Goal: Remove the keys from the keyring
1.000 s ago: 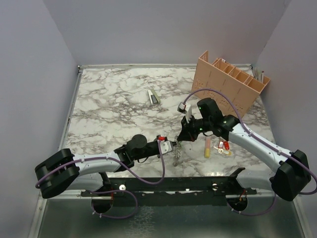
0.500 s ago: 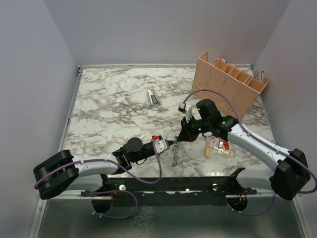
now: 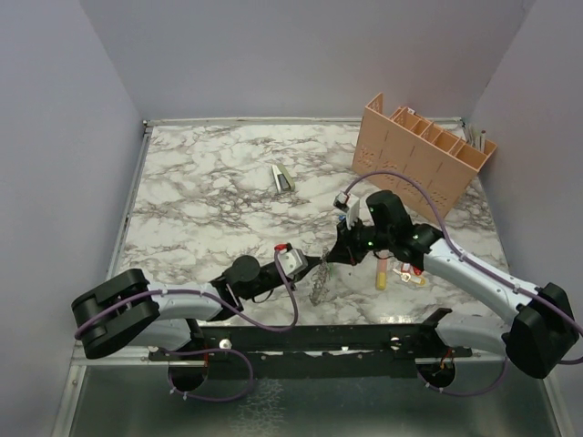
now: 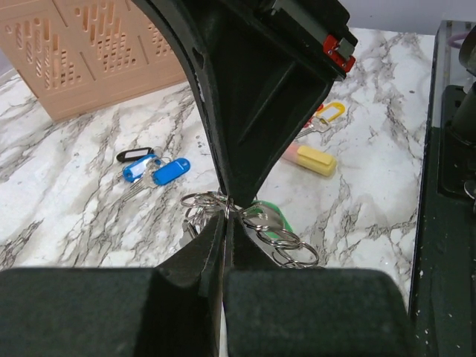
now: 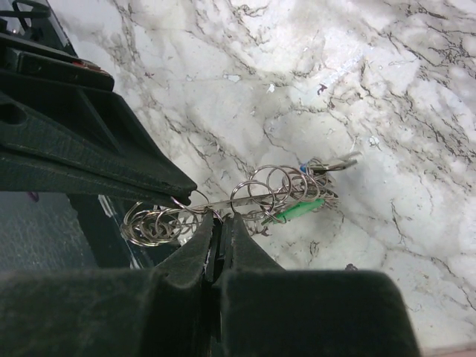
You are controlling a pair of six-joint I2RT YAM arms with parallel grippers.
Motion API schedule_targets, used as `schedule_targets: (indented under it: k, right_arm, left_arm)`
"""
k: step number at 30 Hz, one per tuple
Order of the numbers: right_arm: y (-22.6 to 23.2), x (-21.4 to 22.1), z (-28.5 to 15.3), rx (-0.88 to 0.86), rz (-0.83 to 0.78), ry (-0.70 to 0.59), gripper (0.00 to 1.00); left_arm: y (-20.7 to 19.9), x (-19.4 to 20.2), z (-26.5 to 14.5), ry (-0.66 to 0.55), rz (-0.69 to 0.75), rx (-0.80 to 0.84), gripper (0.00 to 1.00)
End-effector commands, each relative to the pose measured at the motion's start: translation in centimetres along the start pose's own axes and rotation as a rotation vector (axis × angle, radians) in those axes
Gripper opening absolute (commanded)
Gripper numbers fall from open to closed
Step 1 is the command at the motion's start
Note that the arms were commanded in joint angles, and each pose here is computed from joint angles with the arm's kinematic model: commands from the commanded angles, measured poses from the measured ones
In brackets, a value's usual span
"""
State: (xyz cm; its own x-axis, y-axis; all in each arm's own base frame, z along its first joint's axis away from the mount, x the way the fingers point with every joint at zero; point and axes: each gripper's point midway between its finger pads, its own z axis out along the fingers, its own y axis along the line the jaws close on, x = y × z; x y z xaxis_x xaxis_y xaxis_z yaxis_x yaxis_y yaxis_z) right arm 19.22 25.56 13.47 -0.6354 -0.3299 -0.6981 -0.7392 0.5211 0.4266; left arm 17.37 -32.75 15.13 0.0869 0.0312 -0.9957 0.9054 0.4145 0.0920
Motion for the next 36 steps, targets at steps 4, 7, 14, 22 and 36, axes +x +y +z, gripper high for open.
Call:
schedule_targets:
  k: [4, 7, 14, 22, 36]
  right_arm:
    - [0.3, -1.5, -2.4, 0.048, -0.111, 0.008, 0.01]
    - [0.9, -2.3, -2.9, 0.024, -0.154, -0.003, 0.01]
    - [1.5, -2.4, -3.2, -0.005, -0.179, 0.009, 0.01]
    - [-0.1, -2.4, -3.0, 0.089, -0.155, -0.001, 0.0]
    - [-15.7, -2.2, -0.5, 0.658, 0.091, -0.034, 0.03]
  left_arm:
    - [0.3, -1.4, -0.8, -0.063, -0.029, -0.027, 0.22]
    - [0.8, -1.8, -1.0, -0.065, -0.014, -0.051, 0.32]
    - [0.6, -2.0, -0.3, -0.024, 0.037, -0.019, 0.37]
    - [2.7, -1.3, -0.9, 0.02, 0.003, -0.14, 0.39]
    - [9.7, -0.3, -6.7, 0.046, -0.177, -0.606, 0.75]
